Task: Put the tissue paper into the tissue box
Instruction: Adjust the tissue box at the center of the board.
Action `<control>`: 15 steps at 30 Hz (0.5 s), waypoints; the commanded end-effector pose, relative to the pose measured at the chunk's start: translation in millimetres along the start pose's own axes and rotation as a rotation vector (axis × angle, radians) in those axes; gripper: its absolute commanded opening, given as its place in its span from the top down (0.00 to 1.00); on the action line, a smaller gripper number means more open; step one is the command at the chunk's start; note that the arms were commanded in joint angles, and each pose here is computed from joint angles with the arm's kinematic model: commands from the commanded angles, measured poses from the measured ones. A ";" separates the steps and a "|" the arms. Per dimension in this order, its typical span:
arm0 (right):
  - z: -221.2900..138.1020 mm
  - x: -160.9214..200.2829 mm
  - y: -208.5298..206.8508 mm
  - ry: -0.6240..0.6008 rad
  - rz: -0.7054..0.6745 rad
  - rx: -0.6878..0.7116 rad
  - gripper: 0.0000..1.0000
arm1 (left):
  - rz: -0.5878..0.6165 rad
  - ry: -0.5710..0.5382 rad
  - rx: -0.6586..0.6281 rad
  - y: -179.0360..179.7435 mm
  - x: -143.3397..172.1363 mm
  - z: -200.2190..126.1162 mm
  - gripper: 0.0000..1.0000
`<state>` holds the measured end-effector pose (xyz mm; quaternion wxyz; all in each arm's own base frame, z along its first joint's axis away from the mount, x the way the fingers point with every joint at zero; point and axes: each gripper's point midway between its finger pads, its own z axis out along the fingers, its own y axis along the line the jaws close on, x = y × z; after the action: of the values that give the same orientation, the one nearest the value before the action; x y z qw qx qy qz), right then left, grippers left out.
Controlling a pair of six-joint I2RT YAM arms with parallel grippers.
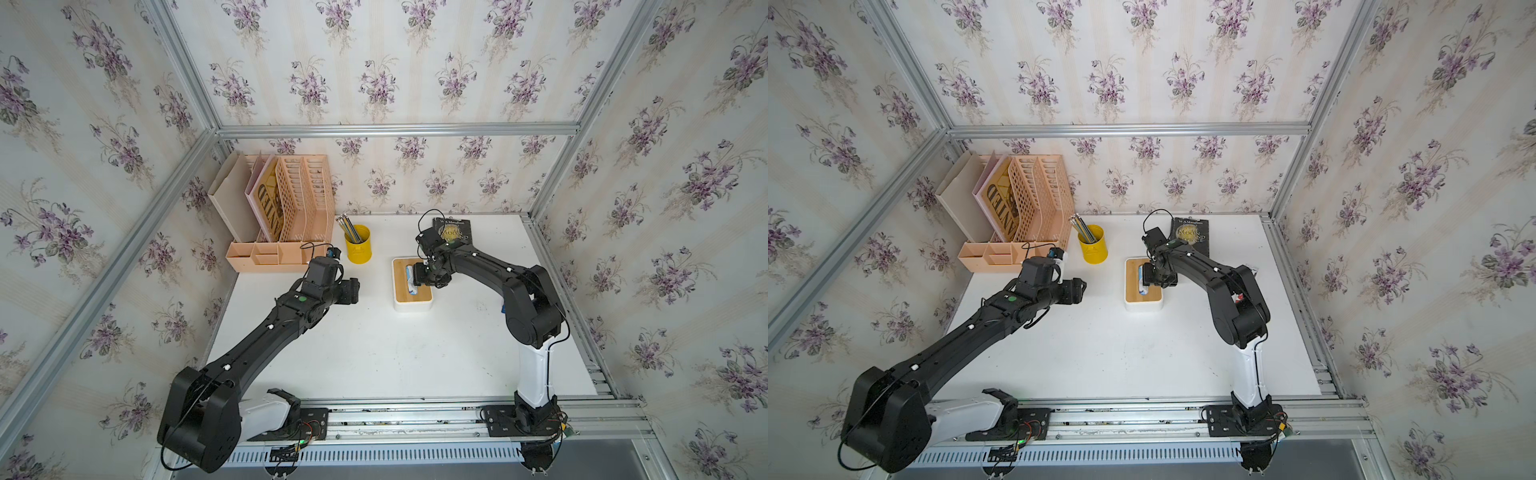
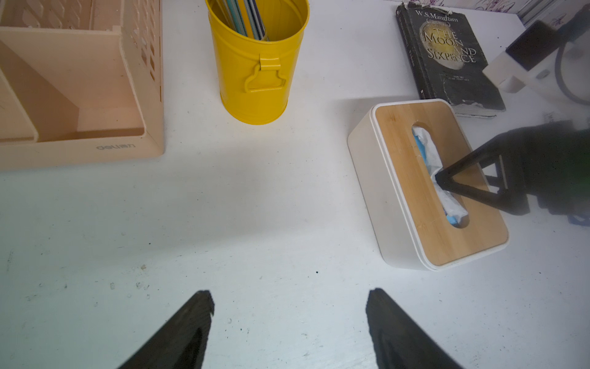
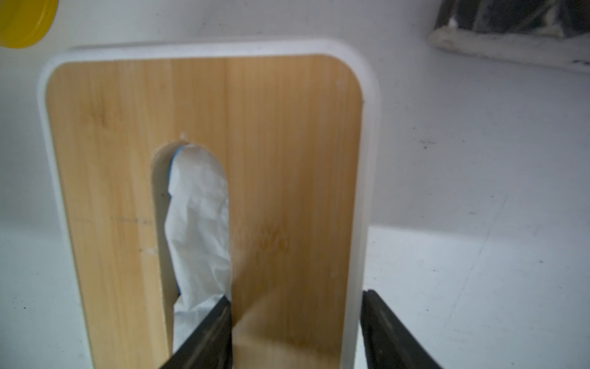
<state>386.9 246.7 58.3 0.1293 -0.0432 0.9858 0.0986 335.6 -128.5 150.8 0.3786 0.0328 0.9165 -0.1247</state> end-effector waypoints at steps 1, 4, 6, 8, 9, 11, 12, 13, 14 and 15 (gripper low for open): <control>-9.9 -5.8 15.2 -0.027 0.018 -0.078 0.32 | -0.006 -0.001 -0.002 3.2 1.0 -1.2 0.20; -23.4 -17.5 5.3 -0.064 0.033 -0.106 0.28 | -0.010 0.000 -0.004 4.7 2.9 -0.7 0.20; -34.7 -19.6 7.4 -0.088 0.016 -0.119 0.23 | -0.013 -0.003 -0.006 5.2 3.0 -0.9 0.19; -50.3 -22.7 10.3 -0.126 -0.010 -0.137 0.19 | -0.013 -0.009 -0.009 5.9 2.5 -1.8 0.17; -58.3 -23.9 10.5 -0.144 -0.024 -0.139 0.17 | -0.010 -0.017 -0.008 6.1 1.6 -2.9 0.16; -75.5 -26.9 11.5 -0.189 -0.052 -0.148 0.00 | -0.010 -0.033 -0.007 6.2 0.4 -4.6 0.15; -84.3 -27.8 10.5 -0.215 -0.062 -0.147 0.00 | -0.007 -0.041 -0.007 6.6 0.0 -6.2 0.14; -93.1 -29.4 9.2 -0.241 -0.072 -0.144 0.00 | -0.005 -0.048 -0.010 7.5 -0.5 -7.5 0.14; -103.7 -31.0 7.4 -0.275 -0.089 -0.138 0.00 | -0.001 -0.055 -0.017 9.1 -1.1 -9.2 0.13; -114.4 -32.8 5.2 -0.313 -0.104 -0.130 0.00 | 0.004 -0.060 -0.024 10.4 -1.4 -10.6 0.12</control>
<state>385.1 236.9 154.6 0.2346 -0.0650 0.9542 0.1737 326.7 -119.4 148.8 0.3857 0.0269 0.9142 -0.1217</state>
